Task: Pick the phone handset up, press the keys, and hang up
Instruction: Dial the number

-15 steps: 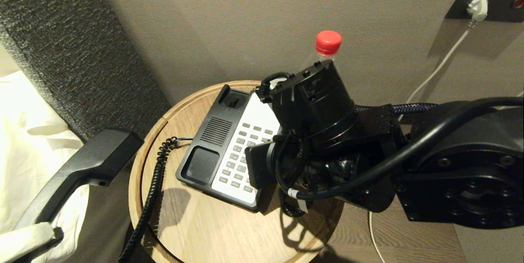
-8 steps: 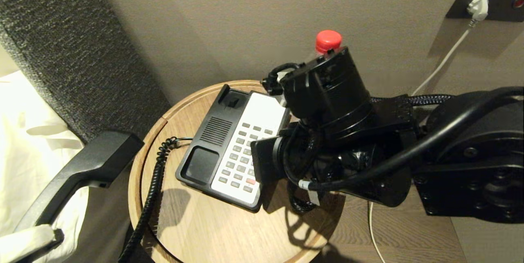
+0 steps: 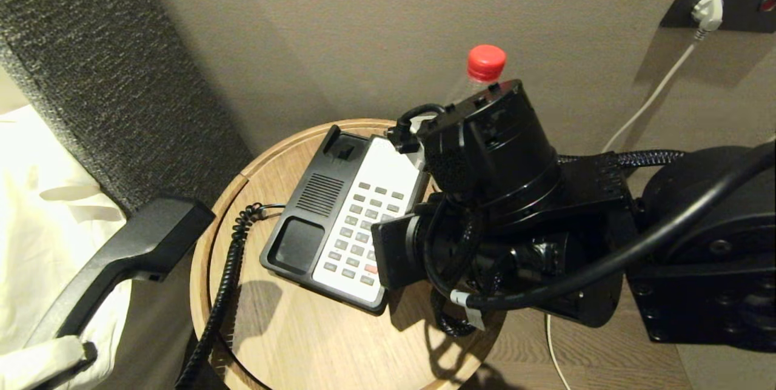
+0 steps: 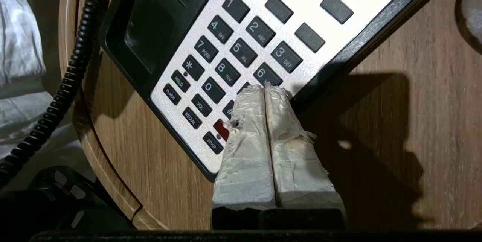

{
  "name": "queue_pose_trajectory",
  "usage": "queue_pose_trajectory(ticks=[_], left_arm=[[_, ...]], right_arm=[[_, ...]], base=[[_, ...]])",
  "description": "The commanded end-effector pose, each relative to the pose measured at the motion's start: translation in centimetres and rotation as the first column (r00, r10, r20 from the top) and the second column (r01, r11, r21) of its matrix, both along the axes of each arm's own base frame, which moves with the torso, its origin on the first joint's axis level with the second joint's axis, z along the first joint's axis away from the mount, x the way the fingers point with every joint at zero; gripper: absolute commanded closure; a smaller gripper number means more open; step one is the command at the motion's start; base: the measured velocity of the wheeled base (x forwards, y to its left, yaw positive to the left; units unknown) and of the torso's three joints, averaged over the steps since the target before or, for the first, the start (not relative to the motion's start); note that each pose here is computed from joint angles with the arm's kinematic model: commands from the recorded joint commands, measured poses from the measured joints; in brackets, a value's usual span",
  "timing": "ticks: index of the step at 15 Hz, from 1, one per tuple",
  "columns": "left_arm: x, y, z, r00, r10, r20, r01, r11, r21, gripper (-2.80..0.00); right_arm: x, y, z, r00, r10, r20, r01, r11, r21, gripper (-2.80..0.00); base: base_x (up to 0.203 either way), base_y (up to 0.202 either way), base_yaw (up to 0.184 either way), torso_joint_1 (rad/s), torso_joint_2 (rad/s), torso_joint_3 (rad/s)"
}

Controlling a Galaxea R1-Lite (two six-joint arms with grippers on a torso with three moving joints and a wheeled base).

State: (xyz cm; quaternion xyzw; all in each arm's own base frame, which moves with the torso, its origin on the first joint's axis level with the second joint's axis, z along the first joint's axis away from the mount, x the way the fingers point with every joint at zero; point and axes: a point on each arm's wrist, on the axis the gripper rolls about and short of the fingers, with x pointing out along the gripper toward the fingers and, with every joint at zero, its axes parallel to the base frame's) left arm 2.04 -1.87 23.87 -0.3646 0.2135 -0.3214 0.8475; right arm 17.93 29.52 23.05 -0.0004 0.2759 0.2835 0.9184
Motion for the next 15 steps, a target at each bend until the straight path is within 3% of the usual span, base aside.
queue_pose_trajectory(ticks=[1,15], left_arm=[[-0.05,0.03,0.01,1.000,-0.001,-0.002,0.001,1.000,-0.005,0.00],[0.08,-0.06,-0.22,1.000,-0.001,-0.008,0.001,1.000,0.001,0.00]], right_arm=[[0.06,0.16,-0.47,1.000,-0.002,-0.007,0.002,1.000,-0.012,0.00],[0.28,0.41,-1.36,1.000,-0.001,-0.025,0.000,0.999,-0.033,0.00]], base=[[0.000,0.000,0.000,0.000,0.00,0.000],[0.000,0.000,0.000,0.000,0.00,0.000]])
